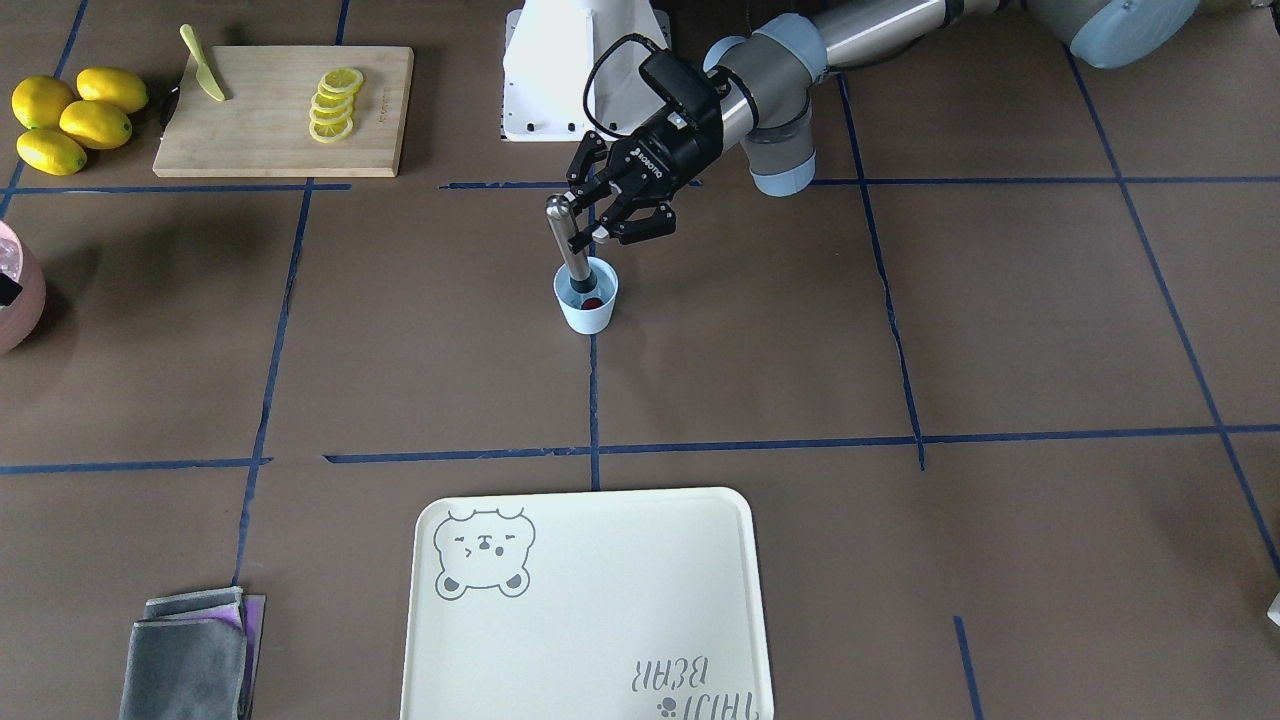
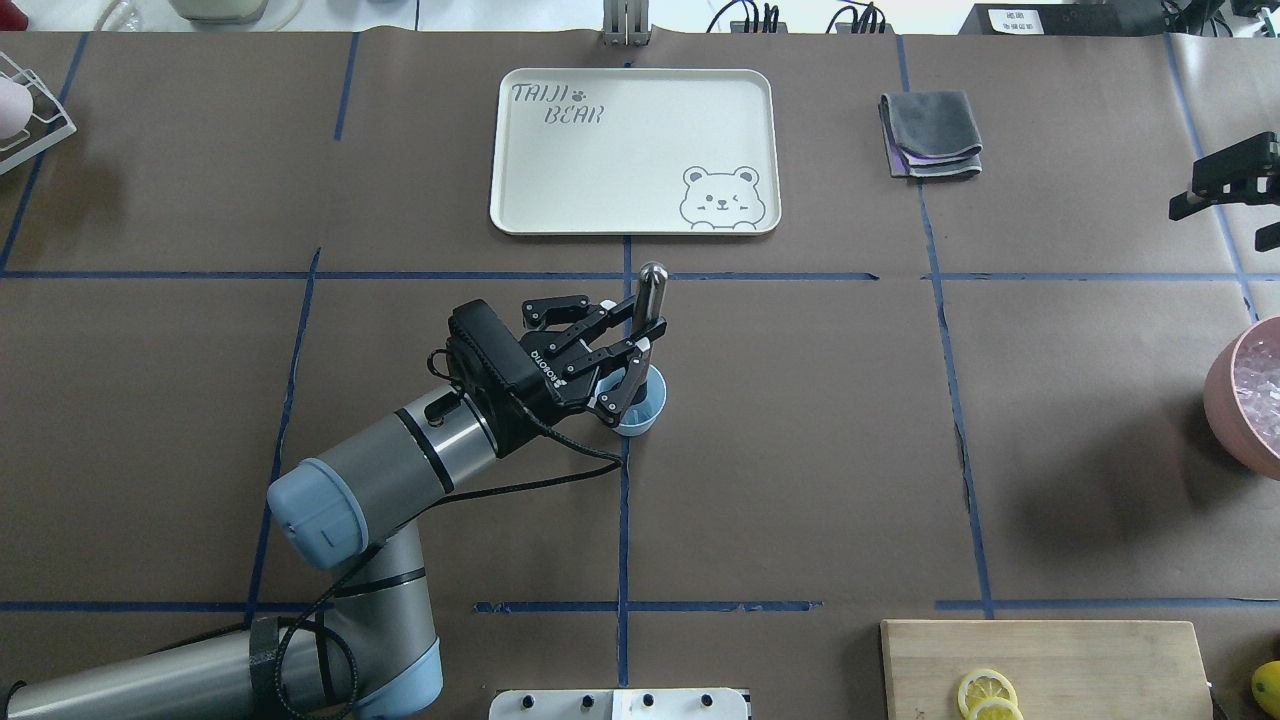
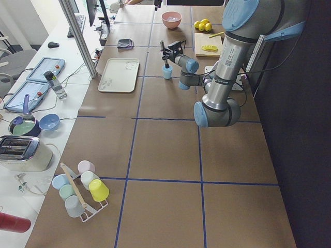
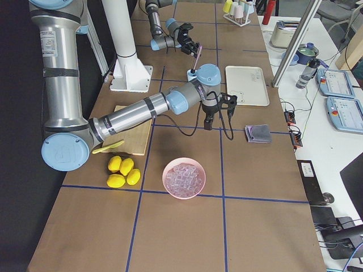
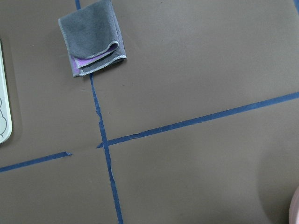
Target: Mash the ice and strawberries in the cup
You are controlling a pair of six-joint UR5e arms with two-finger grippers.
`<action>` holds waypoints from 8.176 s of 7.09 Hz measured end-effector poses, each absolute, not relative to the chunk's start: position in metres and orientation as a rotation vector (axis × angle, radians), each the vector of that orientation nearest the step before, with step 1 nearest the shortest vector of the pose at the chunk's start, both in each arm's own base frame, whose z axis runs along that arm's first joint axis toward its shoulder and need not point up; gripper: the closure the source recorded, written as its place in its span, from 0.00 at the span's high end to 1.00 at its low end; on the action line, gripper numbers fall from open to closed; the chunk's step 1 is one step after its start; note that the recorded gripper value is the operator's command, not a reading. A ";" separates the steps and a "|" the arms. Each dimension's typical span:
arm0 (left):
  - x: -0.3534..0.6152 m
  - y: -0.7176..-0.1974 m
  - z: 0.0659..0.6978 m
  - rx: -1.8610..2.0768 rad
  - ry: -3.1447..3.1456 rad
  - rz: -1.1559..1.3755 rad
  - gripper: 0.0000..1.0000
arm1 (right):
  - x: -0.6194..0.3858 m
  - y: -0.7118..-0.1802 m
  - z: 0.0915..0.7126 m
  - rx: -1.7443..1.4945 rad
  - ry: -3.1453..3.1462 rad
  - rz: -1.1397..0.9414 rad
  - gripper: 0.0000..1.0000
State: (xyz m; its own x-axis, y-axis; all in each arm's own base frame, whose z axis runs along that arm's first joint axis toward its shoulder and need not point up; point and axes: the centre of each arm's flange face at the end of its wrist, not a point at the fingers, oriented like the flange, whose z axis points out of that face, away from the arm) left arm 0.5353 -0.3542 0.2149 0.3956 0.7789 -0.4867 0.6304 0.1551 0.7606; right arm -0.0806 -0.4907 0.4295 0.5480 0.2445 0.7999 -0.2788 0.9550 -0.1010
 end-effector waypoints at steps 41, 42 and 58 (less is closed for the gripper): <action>0.142 -0.521 0.706 -0.022 0.652 0.039 0.03 | -0.058 -0.486 0.453 0.064 -0.913 0.289 1.00; 0.143 -0.521 0.706 -0.024 0.651 0.035 0.05 | -0.057 -0.485 0.452 0.065 -0.914 0.289 1.00; -0.007 -0.537 0.627 0.136 0.858 0.066 1.00 | 0.045 -0.481 0.503 0.078 -0.831 0.134 1.00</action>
State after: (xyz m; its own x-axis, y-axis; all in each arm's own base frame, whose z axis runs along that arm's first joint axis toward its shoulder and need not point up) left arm -0.0071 -0.5373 0.6270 0.6525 0.1125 -0.7494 -0.0029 0.9893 0.1459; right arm 0.0451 -0.4810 0.5029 0.6663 0.0877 0.7405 -0.1490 0.9887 0.0170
